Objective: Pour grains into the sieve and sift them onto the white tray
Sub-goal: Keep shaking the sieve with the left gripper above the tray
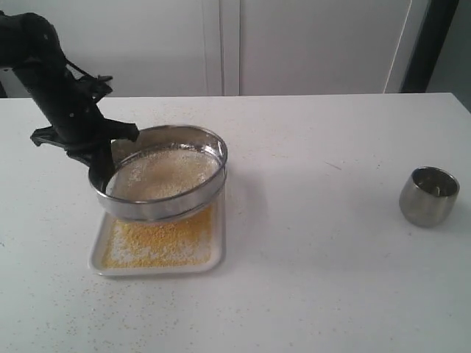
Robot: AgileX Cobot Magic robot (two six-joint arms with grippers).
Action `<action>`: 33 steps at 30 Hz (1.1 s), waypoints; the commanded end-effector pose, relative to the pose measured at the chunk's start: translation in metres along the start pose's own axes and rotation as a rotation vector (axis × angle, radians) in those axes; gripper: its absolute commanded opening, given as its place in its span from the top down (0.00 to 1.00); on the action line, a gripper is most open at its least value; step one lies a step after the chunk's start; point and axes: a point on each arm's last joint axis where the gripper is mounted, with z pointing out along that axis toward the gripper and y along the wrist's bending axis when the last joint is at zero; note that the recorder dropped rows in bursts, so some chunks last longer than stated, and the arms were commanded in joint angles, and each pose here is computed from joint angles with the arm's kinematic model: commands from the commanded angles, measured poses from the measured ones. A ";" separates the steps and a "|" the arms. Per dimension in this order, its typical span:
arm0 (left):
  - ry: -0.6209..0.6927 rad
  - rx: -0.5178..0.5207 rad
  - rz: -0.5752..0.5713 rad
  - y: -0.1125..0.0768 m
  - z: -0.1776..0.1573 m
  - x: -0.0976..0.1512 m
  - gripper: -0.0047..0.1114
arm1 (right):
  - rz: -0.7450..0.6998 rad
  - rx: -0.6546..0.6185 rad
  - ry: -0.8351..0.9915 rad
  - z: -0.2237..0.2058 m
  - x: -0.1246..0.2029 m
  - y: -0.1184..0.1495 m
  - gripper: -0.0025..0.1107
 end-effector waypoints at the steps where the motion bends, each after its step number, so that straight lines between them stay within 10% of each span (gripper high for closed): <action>1: -0.148 -0.027 0.168 -0.012 0.001 -0.012 0.96 | 0.006 0.005 -0.011 -0.002 -0.001 -0.001 0.98; 5: -0.078 -0.004 -0.086 -0.004 -0.002 -0.006 0.96 | 0.006 0.005 -0.011 -0.002 -0.001 -0.001 0.98; 8: 0.059 0.030 0.072 -0.019 -0.004 0.010 0.96 | 0.006 0.005 -0.011 -0.002 -0.001 -0.001 0.98; 12: -0.240 -0.058 0.258 -0.022 -0.004 -0.017 0.96 | 0.006 0.005 -0.011 -0.002 -0.001 -0.001 0.98; 15: -0.295 -0.061 0.130 -0.015 -0.002 -0.023 0.96 | 0.006 0.005 -0.011 -0.002 -0.001 -0.001 0.98; 20: 0.129 -0.005 0.102 -0.023 0.000 0.016 0.96 | 0.006 0.005 -0.011 -0.002 -0.001 -0.001 0.98; 23: -0.036 -0.049 0.258 -0.023 0.001 0.001 0.96 | 0.006 0.005 -0.011 -0.002 -0.001 -0.001 0.98; 26: -0.228 -0.092 0.176 -0.015 0.003 -0.018 0.96 | 0.015 0.005 -0.011 -0.002 -0.001 -0.001 0.98; 29: -0.086 -0.030 0.012 -0.017 0.000 -0.005 0.96 | 0.024 0.005 -0.011 -0.002 -0.001 -0.001 0.98; 33: -0.064 -0.061 0.170 -0.019 0.005 -0.001 0.96 | 0.024 0.005 -0.011 -0.002 -0.001 -0.001 0.98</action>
